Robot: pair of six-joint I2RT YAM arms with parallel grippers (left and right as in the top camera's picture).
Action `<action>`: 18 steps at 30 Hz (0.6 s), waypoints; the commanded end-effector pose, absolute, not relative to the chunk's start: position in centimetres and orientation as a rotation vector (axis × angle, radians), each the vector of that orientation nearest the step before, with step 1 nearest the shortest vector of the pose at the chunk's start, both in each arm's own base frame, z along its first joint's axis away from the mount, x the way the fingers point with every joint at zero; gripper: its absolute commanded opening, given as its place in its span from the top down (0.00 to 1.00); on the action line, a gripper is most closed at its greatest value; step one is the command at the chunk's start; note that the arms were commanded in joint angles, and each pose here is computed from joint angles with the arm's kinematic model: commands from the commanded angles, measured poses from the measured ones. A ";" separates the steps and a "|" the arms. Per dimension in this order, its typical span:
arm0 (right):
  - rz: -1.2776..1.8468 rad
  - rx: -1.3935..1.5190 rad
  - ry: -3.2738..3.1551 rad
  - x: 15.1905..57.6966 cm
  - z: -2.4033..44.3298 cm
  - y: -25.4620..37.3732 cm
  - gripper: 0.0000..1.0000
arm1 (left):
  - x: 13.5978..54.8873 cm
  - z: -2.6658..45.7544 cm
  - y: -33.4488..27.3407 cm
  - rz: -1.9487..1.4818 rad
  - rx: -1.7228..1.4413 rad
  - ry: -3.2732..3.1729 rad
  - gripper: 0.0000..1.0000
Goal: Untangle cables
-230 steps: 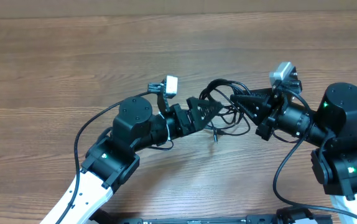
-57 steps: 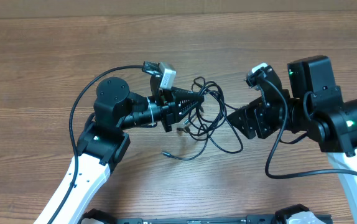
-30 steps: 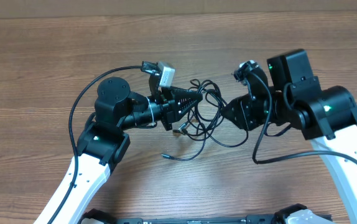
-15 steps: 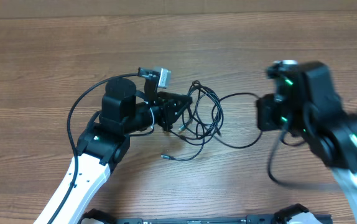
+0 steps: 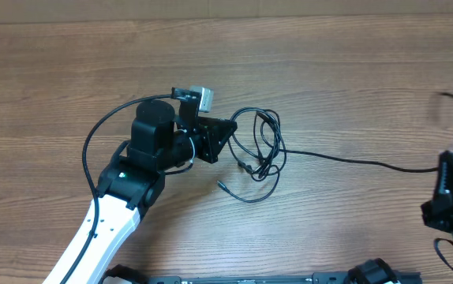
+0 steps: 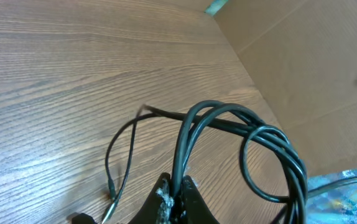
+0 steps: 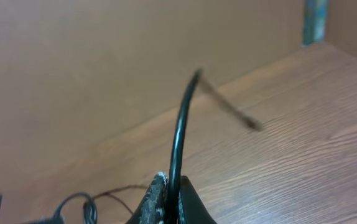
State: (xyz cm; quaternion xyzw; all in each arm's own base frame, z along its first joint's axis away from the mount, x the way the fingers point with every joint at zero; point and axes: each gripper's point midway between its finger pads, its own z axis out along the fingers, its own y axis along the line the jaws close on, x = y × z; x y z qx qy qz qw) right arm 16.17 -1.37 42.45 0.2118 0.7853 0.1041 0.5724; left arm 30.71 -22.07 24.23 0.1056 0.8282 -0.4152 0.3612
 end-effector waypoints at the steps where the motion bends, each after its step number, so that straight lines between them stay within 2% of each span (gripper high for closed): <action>1: 0.196 0.634 1.738 15.4 43.7 -3.7 0.96 | 31.2 24.9 -21.9 -1.027 0.278 2.106 0.96; 6: 0.114 0.690 1.711 15.0 43.6 -5.2 0.96 | 31.3 24.9 -21.8 -1.021 0.273 2.106 0.96; 7: 0.107 0.684 1.716 15.0 43.5 -5.2 0.88 | 31.3 24.9 -21.8 -1.021 0.273 2.106 0.96; 8: 0.090 0.662 1.733 15.0 43.3 -5.2 0.73 | 31.3 24.9 -21.8 -1.021 0.274 2.105 0.96; 11: 0.041 0.631 1.785 14.6 42.3 -5.3 0.57 | 31.3 25.3 -22.0 -1.036 0.287 2.088 0.96; 14: 0.018 0.625 1.821 14.3 41.5 -5.4 0.28 | 31.1 26.1 -22.5 -1.070 0.318 2.054 0.96; 17: 0.041 0.603 1.851 14.3 41.1 -4.9 0.14 | 30.8 27.0 -23.1 -1.117 0.363 2.010 0.96; 18: 0.060 0.569 1.870 14.4 41.0 -4.3 0.12 | 30.5 27.5 -23.4 -1.140 0.386 1.990 0.96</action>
